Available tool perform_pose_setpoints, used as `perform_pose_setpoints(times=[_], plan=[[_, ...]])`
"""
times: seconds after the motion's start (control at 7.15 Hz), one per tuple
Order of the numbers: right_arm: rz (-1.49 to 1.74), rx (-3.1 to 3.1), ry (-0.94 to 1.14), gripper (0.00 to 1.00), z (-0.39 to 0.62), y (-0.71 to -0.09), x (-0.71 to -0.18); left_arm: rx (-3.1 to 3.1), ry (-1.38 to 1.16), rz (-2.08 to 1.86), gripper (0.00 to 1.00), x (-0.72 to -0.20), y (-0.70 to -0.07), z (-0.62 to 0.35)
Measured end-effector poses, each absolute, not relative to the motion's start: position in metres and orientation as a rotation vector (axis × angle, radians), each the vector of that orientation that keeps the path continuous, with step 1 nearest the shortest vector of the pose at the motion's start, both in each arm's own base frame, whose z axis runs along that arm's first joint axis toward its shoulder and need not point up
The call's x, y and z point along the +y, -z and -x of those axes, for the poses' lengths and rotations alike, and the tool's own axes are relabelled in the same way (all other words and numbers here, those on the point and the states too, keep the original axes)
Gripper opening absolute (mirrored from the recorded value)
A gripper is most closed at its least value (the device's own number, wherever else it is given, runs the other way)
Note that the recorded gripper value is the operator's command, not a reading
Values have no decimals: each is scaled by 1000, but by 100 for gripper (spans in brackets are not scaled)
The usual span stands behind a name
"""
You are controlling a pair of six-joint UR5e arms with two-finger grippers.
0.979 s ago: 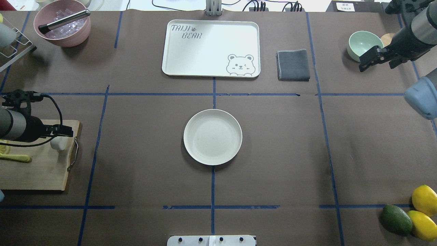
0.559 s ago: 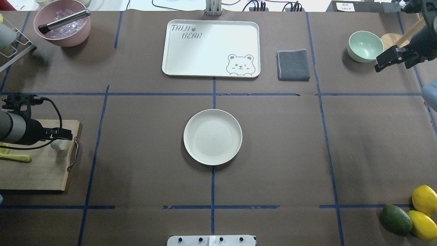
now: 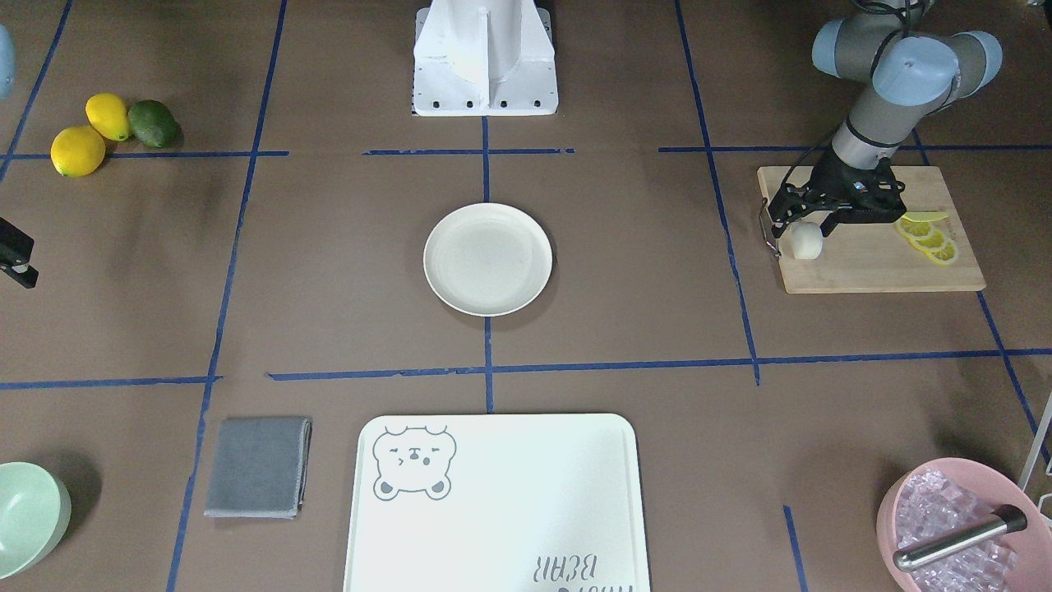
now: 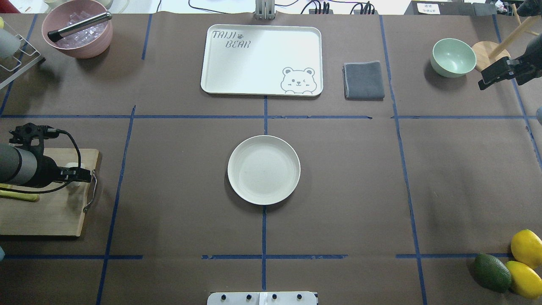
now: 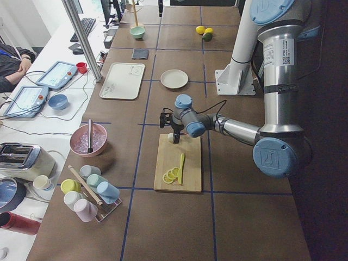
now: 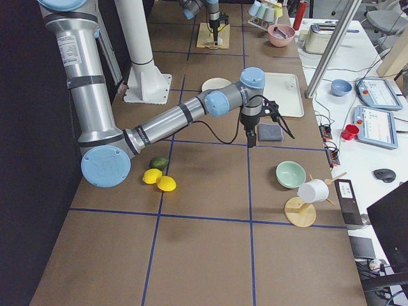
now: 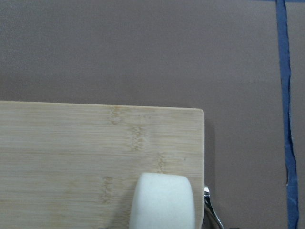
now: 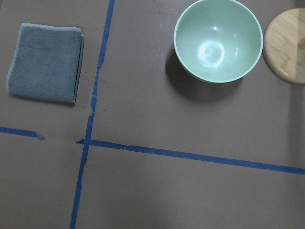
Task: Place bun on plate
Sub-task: 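Close the left gripper on the white bun on the cutting board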
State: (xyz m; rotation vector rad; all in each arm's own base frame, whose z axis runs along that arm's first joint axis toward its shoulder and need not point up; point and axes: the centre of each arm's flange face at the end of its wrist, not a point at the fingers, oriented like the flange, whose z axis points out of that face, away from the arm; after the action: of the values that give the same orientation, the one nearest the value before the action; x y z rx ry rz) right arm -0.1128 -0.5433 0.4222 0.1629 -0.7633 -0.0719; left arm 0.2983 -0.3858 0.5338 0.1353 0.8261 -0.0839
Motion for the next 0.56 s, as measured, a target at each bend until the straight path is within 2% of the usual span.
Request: perform_pose_setpoints(times=[0.56], plan=[[-169, -763, 70, 100, 109, -421, -542, 813, 92, -130, 72, -382, -540, -285]])
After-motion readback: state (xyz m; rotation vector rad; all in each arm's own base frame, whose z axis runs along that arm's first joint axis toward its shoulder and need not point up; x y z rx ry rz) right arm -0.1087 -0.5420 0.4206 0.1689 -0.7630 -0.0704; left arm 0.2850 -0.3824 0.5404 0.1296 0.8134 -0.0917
